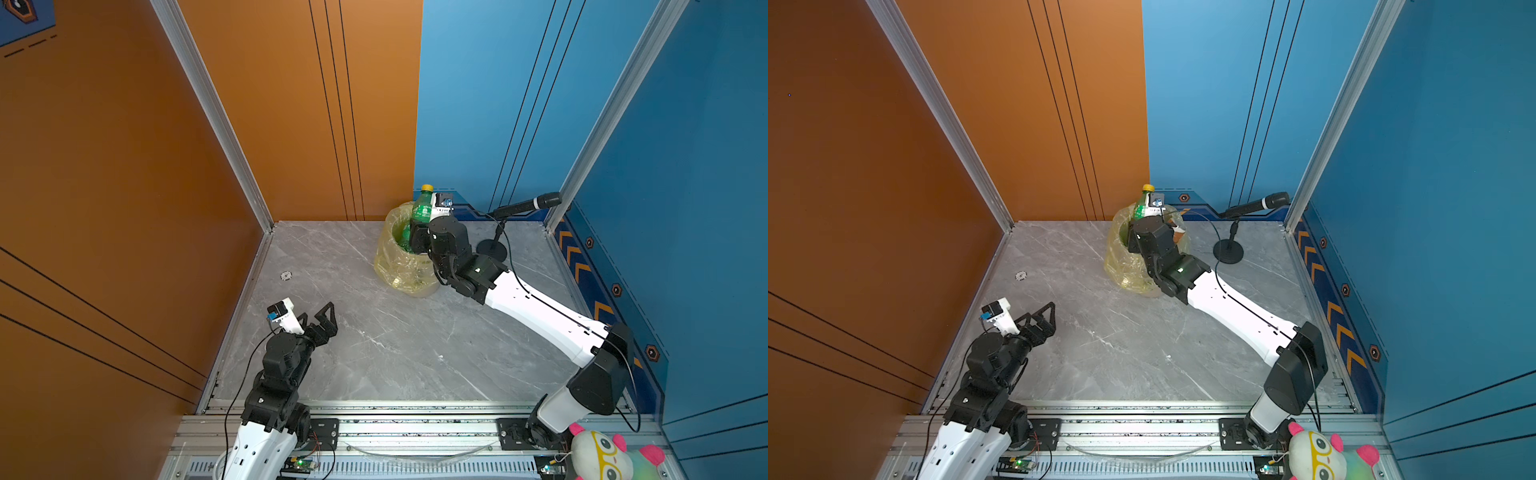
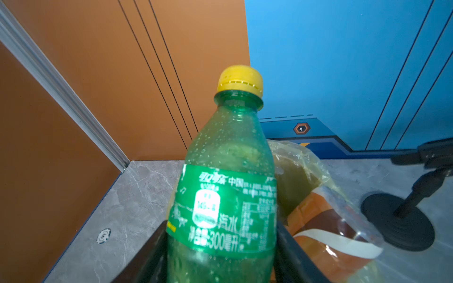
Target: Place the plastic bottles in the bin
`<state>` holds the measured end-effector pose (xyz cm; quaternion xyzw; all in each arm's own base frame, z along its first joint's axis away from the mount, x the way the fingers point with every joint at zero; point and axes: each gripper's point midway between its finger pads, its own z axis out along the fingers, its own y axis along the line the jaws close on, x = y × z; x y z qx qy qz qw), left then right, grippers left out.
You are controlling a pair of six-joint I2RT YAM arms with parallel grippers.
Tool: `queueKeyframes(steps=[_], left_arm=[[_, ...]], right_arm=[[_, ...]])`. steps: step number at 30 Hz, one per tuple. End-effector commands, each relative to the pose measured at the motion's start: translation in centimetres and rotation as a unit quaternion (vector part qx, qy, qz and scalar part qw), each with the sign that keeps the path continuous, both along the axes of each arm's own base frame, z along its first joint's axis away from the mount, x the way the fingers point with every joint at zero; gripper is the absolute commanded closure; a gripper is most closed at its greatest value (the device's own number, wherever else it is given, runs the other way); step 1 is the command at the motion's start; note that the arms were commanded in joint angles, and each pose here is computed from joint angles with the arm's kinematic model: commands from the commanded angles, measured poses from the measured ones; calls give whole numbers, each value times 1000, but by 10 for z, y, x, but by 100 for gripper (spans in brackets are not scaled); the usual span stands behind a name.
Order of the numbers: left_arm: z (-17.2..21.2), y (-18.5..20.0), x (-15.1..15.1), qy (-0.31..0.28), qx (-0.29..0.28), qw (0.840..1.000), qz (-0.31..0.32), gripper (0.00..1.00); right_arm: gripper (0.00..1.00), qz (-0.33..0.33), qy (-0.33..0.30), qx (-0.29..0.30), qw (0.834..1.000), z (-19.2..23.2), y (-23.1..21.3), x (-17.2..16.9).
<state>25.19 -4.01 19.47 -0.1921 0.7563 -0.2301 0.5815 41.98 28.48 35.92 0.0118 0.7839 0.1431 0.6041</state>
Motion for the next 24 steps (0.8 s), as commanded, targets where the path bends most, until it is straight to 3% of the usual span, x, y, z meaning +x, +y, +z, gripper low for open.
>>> queueKeyframes(steps=[1,3,10,17,21,24], left_arm=[[1,0,2,-5,3,1000,-3,2],[2,0,2,-5,3,1000,-3,2],[3,1,3,-5,4,1000,1,2],[7,1,7,-10,5,1000,2,2],[7,0,10,-11,5,1000,2,2],[5,1,10,-11,5,1000,5,2]], right_arm=[[10,-22,3,-4,1000,0,-4,14],[1,-30,6,-11,999,2,-7,19],[0,-5,-33,-2,999,43,-4,5],[0,26,-62,5,998,74,-26,-42],[0,6,-55,11,998,54,-70,-74],[0,-24,-39,3,999,8,-113,-94]])
